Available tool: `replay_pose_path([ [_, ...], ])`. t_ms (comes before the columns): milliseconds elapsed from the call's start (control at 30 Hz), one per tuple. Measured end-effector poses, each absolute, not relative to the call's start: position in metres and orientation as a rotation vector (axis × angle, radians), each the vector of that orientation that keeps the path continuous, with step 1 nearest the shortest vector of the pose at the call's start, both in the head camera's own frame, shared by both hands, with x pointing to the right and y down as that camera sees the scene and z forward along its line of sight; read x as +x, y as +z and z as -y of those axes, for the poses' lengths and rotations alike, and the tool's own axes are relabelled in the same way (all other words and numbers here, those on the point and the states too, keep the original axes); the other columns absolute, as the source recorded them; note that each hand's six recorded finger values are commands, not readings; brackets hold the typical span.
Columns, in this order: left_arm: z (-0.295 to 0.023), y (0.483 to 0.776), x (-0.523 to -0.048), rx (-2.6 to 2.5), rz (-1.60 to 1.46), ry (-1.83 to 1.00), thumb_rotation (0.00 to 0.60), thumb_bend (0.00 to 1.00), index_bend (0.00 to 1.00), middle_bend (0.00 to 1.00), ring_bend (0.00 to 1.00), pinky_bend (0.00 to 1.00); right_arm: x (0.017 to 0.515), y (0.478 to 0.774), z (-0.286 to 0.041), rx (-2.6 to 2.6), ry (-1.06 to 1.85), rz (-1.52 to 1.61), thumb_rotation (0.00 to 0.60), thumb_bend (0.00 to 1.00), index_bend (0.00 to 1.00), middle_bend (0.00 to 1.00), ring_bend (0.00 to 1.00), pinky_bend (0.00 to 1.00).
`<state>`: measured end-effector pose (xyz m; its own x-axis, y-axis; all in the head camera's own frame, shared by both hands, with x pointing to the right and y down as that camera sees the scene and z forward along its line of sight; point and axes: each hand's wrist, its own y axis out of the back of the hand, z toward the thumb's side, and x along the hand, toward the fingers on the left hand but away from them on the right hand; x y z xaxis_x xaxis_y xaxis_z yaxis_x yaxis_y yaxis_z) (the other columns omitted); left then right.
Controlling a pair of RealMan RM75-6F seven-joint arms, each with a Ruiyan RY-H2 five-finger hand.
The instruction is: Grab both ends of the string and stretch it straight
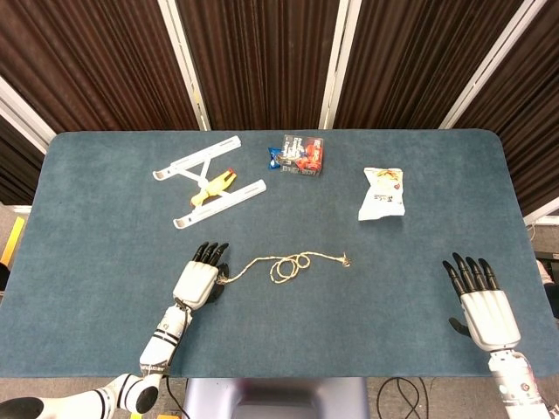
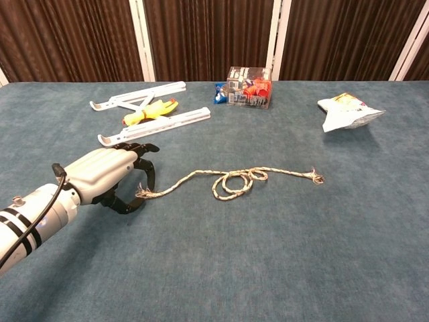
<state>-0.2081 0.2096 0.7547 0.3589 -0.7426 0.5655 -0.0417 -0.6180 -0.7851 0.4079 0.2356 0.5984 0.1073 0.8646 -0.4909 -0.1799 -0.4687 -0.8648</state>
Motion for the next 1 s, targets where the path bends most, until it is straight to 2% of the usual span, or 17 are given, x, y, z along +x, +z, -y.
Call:
replay_pose_path([
  [467, -0.21, 0.762, -0.208, -1.939, -0.651, -1.319, 0.6, 0.41, 0.56, 0.07, 0.0, 0.07, 0.408, 0.599, -0.235, -1.508, 1.513, 0.703, 0.6, 0.19, 0.0, 0.0, 0.0, 0.0],
  [933, -0.206, 0.756, -0.208, -1.92, -0.672, -1.29, 0.6, 0.44, 0.64, 0.1, 0.0, 0.08, 0.401, 0.608, -0.235, -1.537, 1.491, 0.679, 0.6, 0.19, 0.0, 0.0, 0.0, 0.0],
  [1000, -0.205, 0.753, -0.211, -1.919, -0.68, -1.278, 0.6, 0.44, 0.65, 0.1, 0.0, 0.08, 0.394, 0.613, -0.233, -1.574, 1.459, 0.693, 0.6, 0.19, 0.03, 0.0, 0.0, 0.0],
])
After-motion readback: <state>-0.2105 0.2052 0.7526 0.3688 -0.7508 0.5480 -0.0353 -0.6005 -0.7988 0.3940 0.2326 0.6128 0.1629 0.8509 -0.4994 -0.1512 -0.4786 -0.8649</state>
